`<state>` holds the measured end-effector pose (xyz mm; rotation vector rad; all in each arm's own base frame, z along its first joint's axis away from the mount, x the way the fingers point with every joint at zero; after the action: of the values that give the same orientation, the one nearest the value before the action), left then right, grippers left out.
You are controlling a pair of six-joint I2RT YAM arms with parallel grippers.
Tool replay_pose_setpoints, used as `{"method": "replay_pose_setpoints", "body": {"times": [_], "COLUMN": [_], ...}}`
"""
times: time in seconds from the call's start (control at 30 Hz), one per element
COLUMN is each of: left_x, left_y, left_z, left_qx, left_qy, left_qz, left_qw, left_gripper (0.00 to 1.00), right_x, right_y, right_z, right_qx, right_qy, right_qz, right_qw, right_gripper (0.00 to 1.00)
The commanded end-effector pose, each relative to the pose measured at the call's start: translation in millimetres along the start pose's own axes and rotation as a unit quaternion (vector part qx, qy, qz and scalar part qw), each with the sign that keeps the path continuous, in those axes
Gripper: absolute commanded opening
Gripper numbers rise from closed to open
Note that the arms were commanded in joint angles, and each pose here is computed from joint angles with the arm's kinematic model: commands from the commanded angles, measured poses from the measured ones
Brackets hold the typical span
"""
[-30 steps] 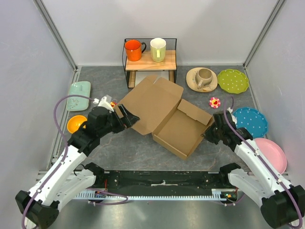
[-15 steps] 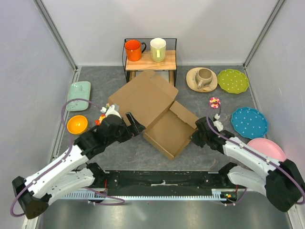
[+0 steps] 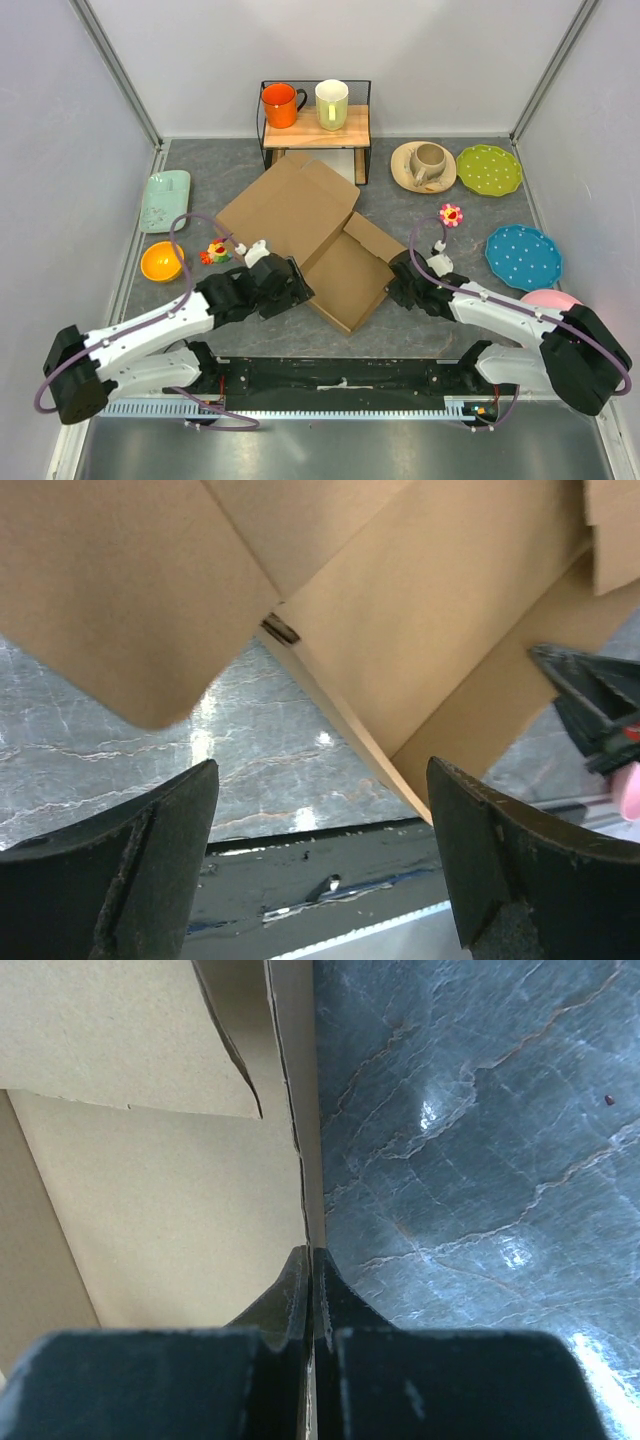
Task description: Fold the paper box
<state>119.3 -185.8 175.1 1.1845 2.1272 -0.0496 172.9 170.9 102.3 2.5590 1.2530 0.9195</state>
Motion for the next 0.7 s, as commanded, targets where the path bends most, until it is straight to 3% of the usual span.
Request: {"method": "replay_pose_setpoints", "body": {"times": [0.0, 0.07, 0.17, 0.47, 0.57, 0.6, 0.67], "left_x": [-7, -4, 0, -10, -9, -5, -4], "left_y": [-8, -12, -18, -20, -24, -26, -27], "left_z": [15, 21, 33, 54, 63, 68, 71], "left_qx": [0.003, 0.012, 0.020, 0.014, 0.022, 0.025, 0.029], "left_qy": [0.026, 0.041, 0.059, 0.056, 0.067, 0.077, 0.082], "left_qz": [-0.018, -0.014, -0.010, -0.008, 0.003, 0.011, 0.015], "left_qw": [0.999, 0.999, 0.998, 0.998, 0.997, 0.997, 0.996], "left_gripper": [0.85, 0.74, 0.70, 0.72, 0.65, 0.63, 0.55], "right_x": [17, 16, 16, 16, 21, 23, 26], "right_y": [4, 3, 0, -6, -6, -5, -2], "right_z": [-2, -2, 0, -2, -8, -10, -21], "right_qx": [-0.012, -0.015, -0.016, -0.008, 0.001, 0.002, 0.002], "right_qy": [0.021, 0.018, 0.014, 0.015, 0.020, 0.021, 0.025], "right_qz": [-0.004, -0.014, -0.034, -0.080, -0.117, -0.128, -0.160], "right_qw": [1.000, 1.000, 0.999, 0.997, 0.993, 0.992, 0.987], "right_gripper": [0.00, 0.00, 0.00, 0.01, 0.18, 0.30, 0.39]}}
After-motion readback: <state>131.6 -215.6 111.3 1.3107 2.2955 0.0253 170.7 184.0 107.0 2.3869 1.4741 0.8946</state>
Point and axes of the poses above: each gripper's point midway between its finger pads, its own z axis out along the fingers, its own x axis along the line the jaws close on, y = z × x, the point moved 8 cm from there along -z, back along the fingers, and after that the axes turned 10 degrees about -z, right-handed, at the moved point
